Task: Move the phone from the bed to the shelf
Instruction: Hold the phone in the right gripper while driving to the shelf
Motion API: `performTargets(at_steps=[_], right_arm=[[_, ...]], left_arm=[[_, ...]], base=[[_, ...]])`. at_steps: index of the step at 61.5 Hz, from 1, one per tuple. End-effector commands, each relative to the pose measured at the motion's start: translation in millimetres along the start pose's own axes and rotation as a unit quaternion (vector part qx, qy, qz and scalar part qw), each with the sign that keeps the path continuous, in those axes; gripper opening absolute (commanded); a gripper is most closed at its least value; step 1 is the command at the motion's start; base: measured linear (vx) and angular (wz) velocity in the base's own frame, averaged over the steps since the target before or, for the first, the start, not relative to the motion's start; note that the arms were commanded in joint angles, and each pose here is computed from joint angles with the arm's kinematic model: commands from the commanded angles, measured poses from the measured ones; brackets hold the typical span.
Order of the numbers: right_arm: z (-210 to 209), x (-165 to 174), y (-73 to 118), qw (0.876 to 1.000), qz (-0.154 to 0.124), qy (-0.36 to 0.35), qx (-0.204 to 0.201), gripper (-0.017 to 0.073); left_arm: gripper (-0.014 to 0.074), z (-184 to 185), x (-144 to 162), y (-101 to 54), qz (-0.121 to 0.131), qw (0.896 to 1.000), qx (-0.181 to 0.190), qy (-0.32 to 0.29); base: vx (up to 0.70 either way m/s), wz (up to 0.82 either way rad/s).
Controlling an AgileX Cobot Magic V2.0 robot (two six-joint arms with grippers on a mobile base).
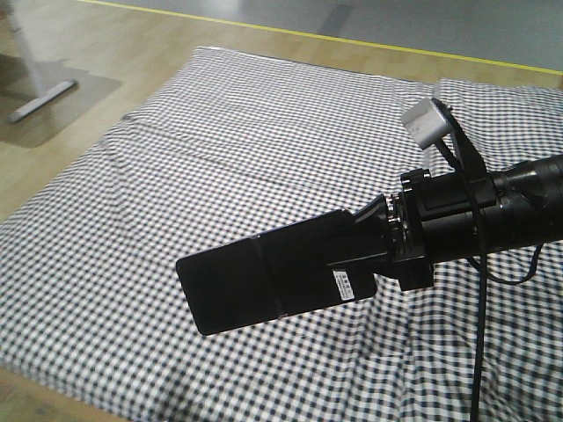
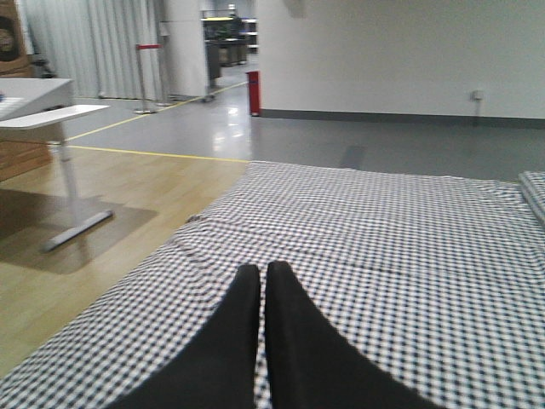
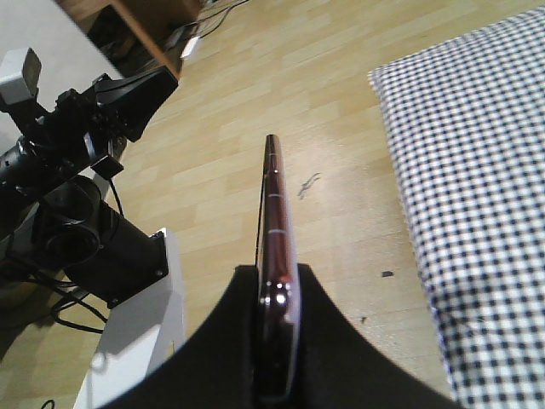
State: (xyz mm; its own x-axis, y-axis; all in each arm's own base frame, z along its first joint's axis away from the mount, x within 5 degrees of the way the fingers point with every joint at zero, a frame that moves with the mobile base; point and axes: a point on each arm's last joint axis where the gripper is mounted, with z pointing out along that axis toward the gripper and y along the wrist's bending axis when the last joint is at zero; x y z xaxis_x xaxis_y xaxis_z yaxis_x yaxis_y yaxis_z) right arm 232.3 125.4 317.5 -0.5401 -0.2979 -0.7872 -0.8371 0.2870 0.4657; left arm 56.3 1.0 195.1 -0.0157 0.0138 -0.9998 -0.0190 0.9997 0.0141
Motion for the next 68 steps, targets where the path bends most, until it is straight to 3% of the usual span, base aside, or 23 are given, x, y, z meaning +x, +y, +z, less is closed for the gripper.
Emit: performTargets(at_steps=[1, 68], right_arm=[[-8.1, -12.3, 19.9, 0.998, -0.011, -0.033, -0.048, -0.0002], [-8.1, -12.3, 19.9, 0.998, -0.011, -0.033, -0.048, -0.0002]], left_arm=[[0.0001, -2.1, -15.4, 0.6, -0.009, 0.999, -0.003, -0.052], [0.0001, -2.1, -15.4, 0.6, -0.009, 0.999, -0.003, -0.052]], base=[[-0.12, 0.48], [-0.09, 0.56]])
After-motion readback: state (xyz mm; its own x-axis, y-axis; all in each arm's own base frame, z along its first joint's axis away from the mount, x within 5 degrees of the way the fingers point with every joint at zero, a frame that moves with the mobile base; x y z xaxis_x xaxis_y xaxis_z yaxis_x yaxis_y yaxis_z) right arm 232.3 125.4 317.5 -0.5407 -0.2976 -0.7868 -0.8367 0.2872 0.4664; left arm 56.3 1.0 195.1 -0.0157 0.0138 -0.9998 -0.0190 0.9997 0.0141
